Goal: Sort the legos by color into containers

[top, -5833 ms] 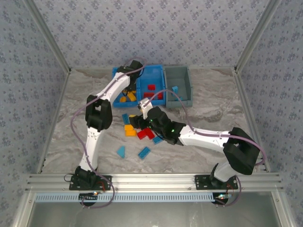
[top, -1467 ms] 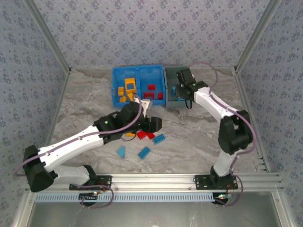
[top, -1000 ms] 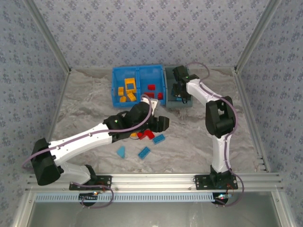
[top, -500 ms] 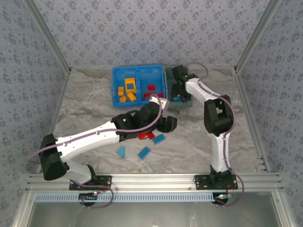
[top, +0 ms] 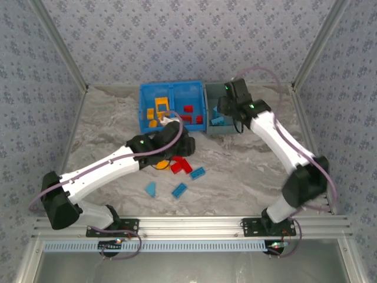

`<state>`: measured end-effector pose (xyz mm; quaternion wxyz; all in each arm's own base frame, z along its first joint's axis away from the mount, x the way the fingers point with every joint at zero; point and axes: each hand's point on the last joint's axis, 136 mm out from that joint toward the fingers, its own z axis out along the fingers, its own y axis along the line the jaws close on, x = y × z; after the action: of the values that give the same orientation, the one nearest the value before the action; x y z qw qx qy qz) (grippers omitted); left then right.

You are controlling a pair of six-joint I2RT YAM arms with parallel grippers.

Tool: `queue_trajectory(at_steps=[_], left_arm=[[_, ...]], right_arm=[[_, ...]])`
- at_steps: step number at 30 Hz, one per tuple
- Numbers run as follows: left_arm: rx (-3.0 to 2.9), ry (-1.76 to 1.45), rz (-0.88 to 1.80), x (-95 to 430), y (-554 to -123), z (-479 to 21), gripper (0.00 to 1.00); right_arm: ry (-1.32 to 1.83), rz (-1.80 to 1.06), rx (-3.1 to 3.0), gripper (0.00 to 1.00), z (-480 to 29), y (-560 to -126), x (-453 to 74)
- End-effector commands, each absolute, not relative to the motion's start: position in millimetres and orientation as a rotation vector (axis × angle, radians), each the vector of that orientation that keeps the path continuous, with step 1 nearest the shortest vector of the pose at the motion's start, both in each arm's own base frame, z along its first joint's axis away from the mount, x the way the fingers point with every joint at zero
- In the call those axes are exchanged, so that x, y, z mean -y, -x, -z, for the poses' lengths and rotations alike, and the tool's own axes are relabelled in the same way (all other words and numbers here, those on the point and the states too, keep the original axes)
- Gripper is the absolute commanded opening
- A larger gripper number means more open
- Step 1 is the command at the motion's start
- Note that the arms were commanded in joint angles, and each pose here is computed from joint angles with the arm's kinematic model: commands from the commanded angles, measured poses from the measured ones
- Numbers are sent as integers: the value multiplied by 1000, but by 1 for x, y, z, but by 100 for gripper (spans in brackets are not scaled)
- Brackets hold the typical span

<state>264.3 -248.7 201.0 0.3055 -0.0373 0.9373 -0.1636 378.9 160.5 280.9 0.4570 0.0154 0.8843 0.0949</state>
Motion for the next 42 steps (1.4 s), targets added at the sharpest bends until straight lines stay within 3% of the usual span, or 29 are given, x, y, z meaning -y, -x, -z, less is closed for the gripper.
queue_trajectory(at_steps=[1, 7, 12, 23, 32, 38, 42], left_arm=[[-2600, 345, 421, 222, -254, -169, 66], [-2592, 624, 482, 241, -274, -146, 65], [-2606, 818, 453, 252, -290, -116, 65], [-2566, 1144, 451, 252, -302, -73, 52], [-2590, 1211, 403, 252, -300, -52, 51], [-2610, 1249, 374, 249, -303, -31, 43], [-2605, 1245, 384, 252, -306, -28, 33]], right_arm=[[142, -249, -2147, 52, -255, -329, -179], [485, -461, -2084, 61, -215, -233, -228], [545, -530, -2099, 70, -199, -201, -235], [518, -458, -2126, 69, -196, -197, -228], [496, -442, -2129, 69, -196, -198, -223], [484, -450, -2129, 69, -199, -198, -223], [477, -446, -2129, 69, -199, -199, -223]])
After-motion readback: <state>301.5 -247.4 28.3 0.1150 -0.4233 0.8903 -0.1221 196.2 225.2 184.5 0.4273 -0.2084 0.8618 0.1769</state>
